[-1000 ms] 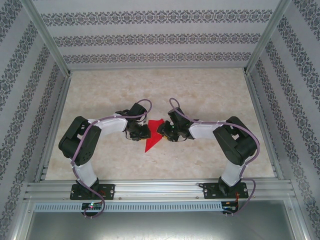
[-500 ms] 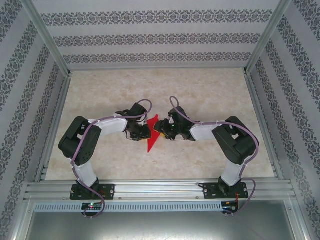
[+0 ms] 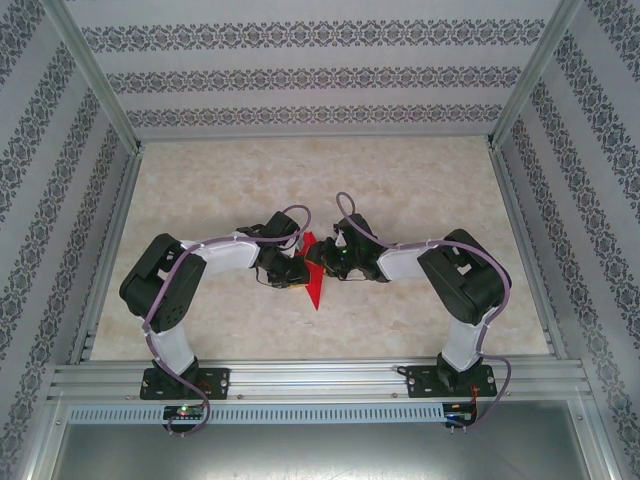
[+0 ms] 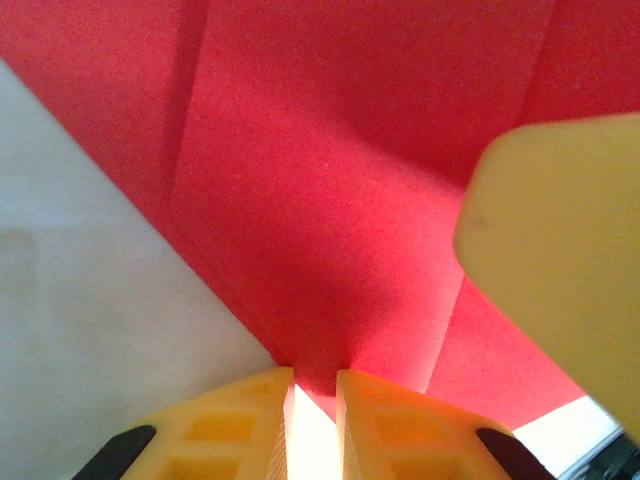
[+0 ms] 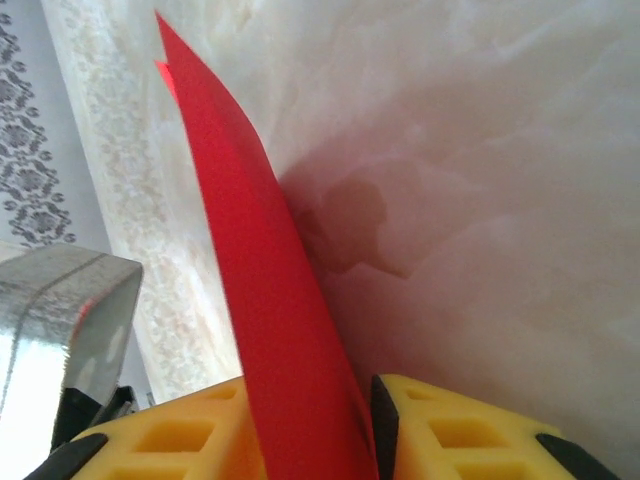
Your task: Fold a paper plane with a square sheet of paper (pick it up from the middle)
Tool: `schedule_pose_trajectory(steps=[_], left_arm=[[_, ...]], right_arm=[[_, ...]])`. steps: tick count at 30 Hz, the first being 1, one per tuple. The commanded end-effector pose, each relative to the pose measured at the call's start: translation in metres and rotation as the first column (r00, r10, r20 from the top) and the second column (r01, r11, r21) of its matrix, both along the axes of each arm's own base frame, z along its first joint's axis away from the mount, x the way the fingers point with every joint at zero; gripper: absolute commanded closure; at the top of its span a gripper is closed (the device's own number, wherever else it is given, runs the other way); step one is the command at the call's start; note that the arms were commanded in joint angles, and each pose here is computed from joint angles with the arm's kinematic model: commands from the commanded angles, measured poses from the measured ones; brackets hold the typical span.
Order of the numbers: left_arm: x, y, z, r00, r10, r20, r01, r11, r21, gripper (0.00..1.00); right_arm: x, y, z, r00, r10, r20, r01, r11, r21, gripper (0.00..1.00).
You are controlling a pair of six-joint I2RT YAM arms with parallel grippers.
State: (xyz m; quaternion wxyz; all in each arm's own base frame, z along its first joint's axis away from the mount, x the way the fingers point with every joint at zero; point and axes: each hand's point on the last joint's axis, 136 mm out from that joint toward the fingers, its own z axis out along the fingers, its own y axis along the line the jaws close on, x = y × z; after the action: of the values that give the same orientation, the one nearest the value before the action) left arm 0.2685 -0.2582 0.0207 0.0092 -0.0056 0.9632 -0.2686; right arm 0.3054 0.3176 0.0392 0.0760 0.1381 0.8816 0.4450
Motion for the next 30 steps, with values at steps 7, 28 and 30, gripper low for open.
schedule_pose_trajectory(steps=[7, 28, 30], left_arm=[[-0.004, 0.005, 0.004, 0.999, 0.026, 0.031, -0.026, 1.0, -0.006, 0.79], [0.013, 0.089, 0.068, 0.875, 0.266, 0.405, -0.344, 0.93, 0.131, 0.72], [0.013, 0.1, 0.073, 0.851, 0.302, 0.43, -0.39, 0.911, 0.133, 0.72]], right_arm=[[-0.009, 0.007, 0.0, 0.989, 0.142, 0.05, -0.138, 0.988, -0.07, 0.77], [-0.006, -0.107, 0.087, 0.94, 0.281, 0.194, -0.022, 0.617, -0.787, 0.9], [-0.007, -0.126, 0.098, 0.934, 0.311, 0.177, 0.009, 0.475, -0.88, 0.9]])
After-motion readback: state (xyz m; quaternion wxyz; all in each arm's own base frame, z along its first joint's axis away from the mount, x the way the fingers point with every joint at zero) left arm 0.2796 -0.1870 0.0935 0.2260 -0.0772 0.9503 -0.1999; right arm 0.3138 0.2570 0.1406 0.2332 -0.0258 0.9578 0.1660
